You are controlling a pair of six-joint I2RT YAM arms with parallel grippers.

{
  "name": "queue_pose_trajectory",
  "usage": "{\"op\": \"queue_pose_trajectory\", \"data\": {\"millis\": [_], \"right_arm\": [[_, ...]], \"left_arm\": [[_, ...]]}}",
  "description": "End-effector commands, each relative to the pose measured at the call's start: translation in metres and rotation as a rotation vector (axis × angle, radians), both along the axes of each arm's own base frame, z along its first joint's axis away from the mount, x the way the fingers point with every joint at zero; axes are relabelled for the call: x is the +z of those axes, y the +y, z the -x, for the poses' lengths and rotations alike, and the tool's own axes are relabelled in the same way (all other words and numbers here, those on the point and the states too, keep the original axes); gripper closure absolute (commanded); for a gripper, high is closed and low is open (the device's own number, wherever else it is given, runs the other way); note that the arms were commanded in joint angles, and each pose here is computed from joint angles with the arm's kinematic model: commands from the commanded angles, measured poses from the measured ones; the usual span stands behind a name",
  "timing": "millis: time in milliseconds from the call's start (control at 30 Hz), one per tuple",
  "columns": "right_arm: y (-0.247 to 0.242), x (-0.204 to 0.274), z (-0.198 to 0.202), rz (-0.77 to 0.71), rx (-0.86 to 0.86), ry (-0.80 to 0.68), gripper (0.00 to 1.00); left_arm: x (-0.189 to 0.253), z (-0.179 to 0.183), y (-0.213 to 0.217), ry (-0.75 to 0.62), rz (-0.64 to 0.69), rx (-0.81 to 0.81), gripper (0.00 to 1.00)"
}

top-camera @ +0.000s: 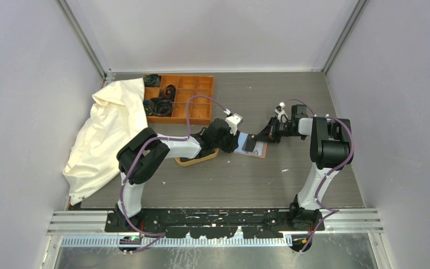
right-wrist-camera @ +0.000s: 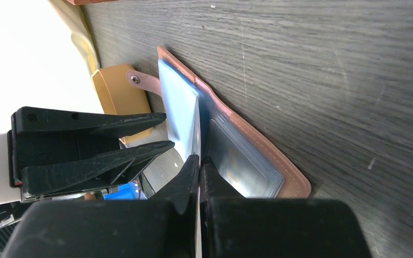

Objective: Put the credit cards into the card holder
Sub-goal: Insert the credit card into the card holder.

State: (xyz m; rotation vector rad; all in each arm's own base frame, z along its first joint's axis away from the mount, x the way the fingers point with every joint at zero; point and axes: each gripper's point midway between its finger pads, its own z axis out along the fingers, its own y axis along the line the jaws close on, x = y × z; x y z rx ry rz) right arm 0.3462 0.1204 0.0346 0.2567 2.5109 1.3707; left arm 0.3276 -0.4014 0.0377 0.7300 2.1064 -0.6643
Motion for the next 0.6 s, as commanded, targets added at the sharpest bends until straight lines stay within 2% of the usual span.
{"op": "queue_pose_trajectory", "data": {"millis": [0, 567], "right_arm": [[0.0022, 0.0022, 0.0017, -0.009, 0.016, -0.022, 0.99], [0.0028, -0.002, 0.005, -0.015, 0.006, 0.003, 0.99]], "left_arm": [[-0.0083, -0.002, 0.0049, 0.032, -0.016, 0.014, 0.69], [-0.0131, -0.0018, 0.0034, 0.055, -0.012, 0.005, 0.69]]}}
